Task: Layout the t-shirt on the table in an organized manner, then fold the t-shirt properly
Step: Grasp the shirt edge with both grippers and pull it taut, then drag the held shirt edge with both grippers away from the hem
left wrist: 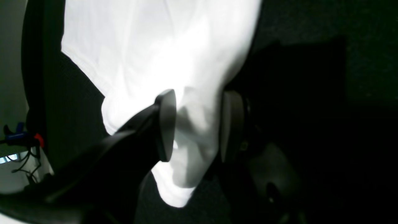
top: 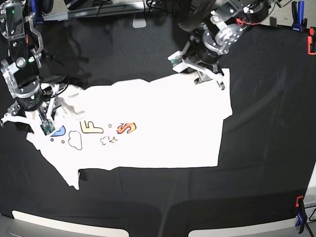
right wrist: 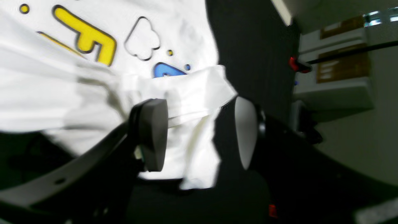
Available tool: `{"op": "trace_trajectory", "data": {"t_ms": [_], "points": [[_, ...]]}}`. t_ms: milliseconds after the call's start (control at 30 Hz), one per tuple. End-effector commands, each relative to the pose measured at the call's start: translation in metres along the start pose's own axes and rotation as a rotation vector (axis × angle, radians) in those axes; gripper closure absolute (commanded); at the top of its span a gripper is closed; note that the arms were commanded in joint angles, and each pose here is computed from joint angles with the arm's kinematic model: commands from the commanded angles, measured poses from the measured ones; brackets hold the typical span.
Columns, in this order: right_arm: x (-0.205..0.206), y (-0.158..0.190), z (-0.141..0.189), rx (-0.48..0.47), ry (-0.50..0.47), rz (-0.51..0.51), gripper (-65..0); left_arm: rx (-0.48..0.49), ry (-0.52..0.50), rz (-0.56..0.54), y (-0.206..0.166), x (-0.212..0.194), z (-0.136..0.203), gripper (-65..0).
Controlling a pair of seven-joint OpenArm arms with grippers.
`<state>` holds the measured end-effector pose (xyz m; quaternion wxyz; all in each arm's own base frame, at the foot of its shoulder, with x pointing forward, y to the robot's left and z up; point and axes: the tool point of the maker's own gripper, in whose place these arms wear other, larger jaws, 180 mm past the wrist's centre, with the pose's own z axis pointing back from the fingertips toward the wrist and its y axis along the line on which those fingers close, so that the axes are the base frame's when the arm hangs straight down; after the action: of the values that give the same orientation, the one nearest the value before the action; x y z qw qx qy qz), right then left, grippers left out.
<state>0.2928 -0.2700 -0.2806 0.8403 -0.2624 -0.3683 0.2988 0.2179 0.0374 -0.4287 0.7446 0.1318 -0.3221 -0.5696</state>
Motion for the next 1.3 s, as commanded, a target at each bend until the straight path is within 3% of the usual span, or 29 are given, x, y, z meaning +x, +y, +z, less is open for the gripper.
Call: {"op": "trace_trajectory", "data": {"t_ms": [0,100,233,333,433,500,967,1267], "points": [[0.001,0.000,0.005,0.028,-0.017,0.044,-33.4,0.014,0.019,0.000,0.006,-0.004,0.000,-21.8],[-0.034,0.032,0.014,0.184,0.054,0.177,-33.4,0.015,0.019,0.000,0.007,-0.004,0.000,-18.7],[-0.075,0.042,0.025,0.233,0.141,0.311,-33.4,0.015,0.018,0.001,0.006,-0.004,0.000,0.0],[-0.100,0.034,0.019,0.216,0.191,0.373,-33.4,0.018,0.017,0.003,0.007,-0.003,0.000,0.0],[-0.114,0.010,0.004,0.100,0.221,0.345,-33.4,0.018,0.017,0.003,0.007,-0.003,0.000,0.0],[-0.120,0.003,-0.002,0.073,0.225,0.336,-33.4,0.019,0.016,0.004,0.007,-0.003,0.000,0.0],[-0.152,0.003,-0.015,0.091,0.251,0.356,-33.3,0.019,0.013,0.004,0.007,-0.003,0.000,0.0],[-0.124,0.016,-0.029,0.102,0.177,0.342,-33.3,0.019,0.013,0.004,0.008,-0.002,0.000,0.0]]}}
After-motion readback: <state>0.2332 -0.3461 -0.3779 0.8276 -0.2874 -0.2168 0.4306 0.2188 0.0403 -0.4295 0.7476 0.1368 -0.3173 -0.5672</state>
